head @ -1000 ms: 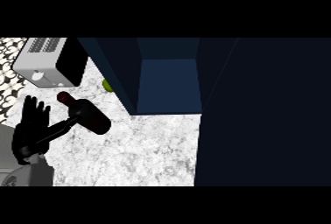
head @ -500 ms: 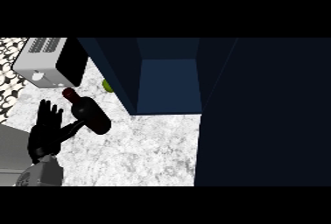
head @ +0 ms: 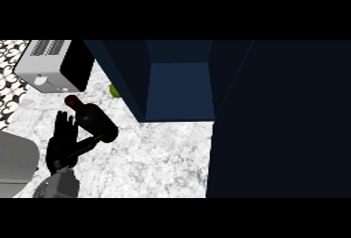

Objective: Pick up the wine, place it into the cabinet and close the cabinet

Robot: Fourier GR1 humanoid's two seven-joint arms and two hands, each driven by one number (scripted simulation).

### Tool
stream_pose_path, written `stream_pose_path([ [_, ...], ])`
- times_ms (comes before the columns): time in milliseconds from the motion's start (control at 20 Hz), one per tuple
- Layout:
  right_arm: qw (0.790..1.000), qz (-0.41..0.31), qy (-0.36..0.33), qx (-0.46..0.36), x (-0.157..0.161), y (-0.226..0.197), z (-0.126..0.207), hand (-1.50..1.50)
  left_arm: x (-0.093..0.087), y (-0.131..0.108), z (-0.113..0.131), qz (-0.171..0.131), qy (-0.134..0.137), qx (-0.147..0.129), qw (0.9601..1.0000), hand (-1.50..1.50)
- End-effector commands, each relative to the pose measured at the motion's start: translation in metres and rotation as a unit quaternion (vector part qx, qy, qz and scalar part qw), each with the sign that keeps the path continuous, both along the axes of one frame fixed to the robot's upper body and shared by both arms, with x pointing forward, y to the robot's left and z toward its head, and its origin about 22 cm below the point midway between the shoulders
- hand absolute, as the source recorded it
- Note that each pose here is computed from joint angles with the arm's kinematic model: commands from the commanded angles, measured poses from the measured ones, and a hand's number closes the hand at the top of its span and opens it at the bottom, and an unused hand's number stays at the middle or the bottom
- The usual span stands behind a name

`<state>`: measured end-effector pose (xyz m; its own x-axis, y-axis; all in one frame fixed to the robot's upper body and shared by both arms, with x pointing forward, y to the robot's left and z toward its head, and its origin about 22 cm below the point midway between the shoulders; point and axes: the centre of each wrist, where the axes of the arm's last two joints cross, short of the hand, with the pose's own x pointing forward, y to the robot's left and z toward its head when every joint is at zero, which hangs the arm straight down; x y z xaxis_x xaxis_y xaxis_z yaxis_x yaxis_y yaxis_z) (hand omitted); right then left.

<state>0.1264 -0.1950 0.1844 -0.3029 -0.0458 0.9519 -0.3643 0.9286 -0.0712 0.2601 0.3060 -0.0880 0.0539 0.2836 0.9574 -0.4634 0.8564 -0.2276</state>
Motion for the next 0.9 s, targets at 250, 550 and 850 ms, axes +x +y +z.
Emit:
stream_pose_path([
  [250, 0.999, 0.024, -0.042, 0.025, -0.046, -0.016, 0.033, -1.5, 0.003, -0.009, -0.023, 0.04, -0.032, -0.058, 0.997, -1.5],
  [550, 0.999, 0.017, -0.045, 0.025, -0.048, -0.016, 0.035, -1.5, 0.004, -0.009, -0.029, 0.067, -0.07, -0.109, 0.9893, -1.5],
  [850, 0.999, 0.015, -0.03, 0.028, -0.055, -0.017, 0.032, -1.5, 0.015, -0.013, -0.031, 0.054, -0.081, -0.127, 0.9871, -1.5],
])
